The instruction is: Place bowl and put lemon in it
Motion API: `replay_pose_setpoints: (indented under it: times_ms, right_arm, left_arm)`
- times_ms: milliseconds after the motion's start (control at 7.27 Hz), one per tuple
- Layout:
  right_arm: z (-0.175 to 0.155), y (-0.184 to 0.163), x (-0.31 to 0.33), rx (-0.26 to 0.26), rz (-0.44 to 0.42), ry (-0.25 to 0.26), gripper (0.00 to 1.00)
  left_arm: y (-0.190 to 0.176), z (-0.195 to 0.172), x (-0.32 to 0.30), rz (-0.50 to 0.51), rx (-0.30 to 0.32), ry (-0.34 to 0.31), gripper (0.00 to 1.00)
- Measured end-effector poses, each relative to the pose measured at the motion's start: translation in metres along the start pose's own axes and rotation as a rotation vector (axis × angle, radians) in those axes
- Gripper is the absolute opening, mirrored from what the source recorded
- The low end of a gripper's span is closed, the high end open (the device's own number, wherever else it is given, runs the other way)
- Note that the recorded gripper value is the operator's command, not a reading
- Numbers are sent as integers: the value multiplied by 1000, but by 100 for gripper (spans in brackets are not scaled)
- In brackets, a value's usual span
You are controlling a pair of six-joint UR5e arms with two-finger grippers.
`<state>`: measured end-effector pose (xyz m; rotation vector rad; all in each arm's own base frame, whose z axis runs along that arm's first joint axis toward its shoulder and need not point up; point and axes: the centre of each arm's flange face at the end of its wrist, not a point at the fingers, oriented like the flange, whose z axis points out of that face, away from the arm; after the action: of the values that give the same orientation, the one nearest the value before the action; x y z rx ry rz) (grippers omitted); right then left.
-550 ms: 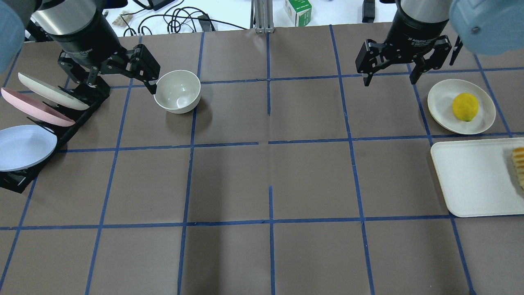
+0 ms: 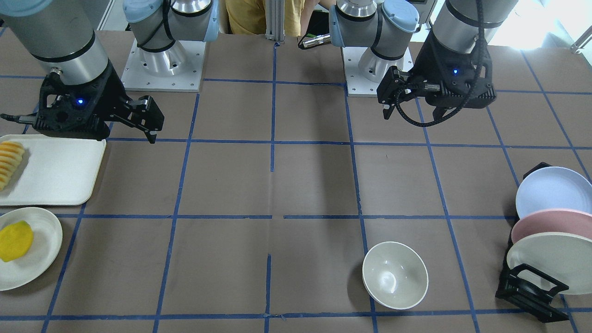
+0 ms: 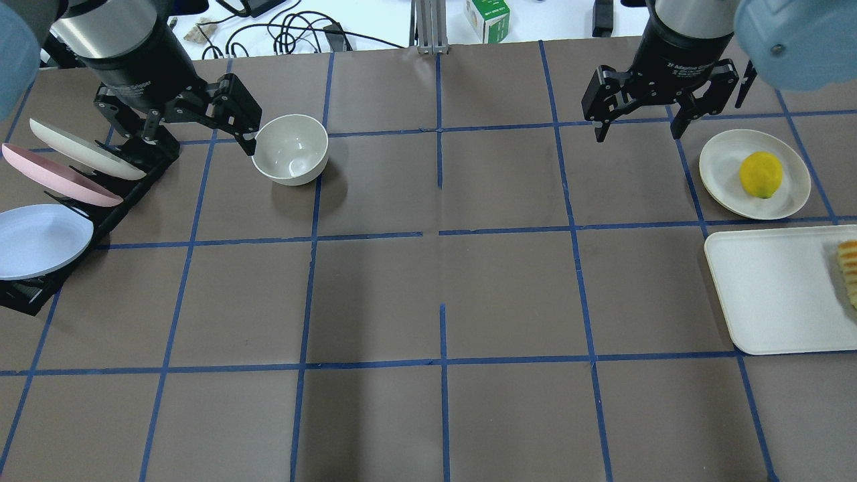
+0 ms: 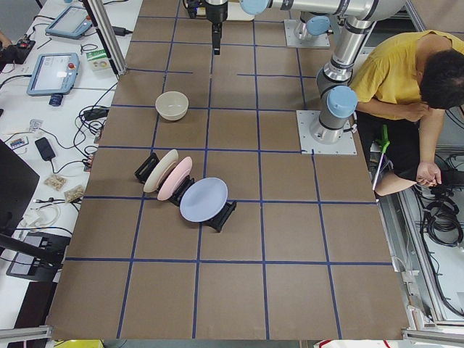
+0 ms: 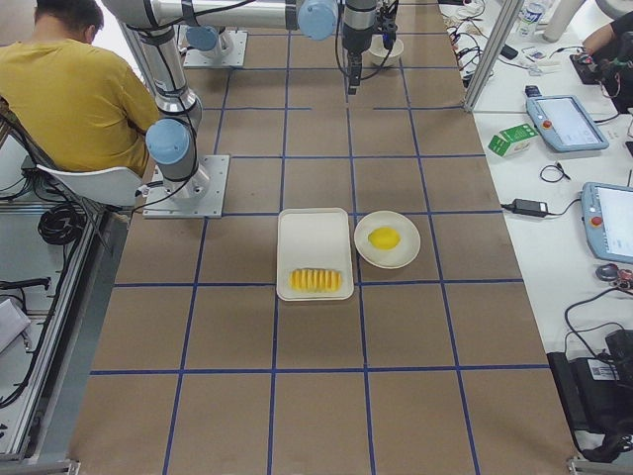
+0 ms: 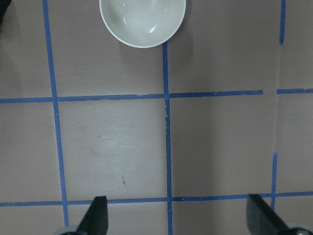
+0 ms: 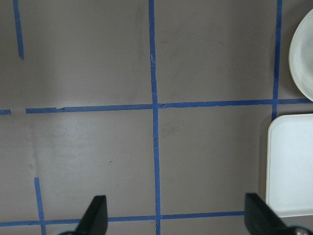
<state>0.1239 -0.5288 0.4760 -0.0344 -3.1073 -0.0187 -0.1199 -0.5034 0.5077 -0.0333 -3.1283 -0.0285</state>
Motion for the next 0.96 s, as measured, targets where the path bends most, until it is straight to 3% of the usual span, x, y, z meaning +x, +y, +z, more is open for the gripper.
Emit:
replay_pose_setpoints:
  times_ms: [412, 688, 962]
  right_arm:
    - [11, -11, 19, -12, 27, 34, 100]
    - [37, -33, 71, -68, 92, 64, 100]
    - [61, -54, 123, -79, 72, 69, 100]
  left_arm:
    - [-64, 59, -19, 8, -32, -18, 100]
    - [-126, 125, -47, -22, -28, 19, 100]
    - [-182, 196, -84, -45, -2, 49, 100]
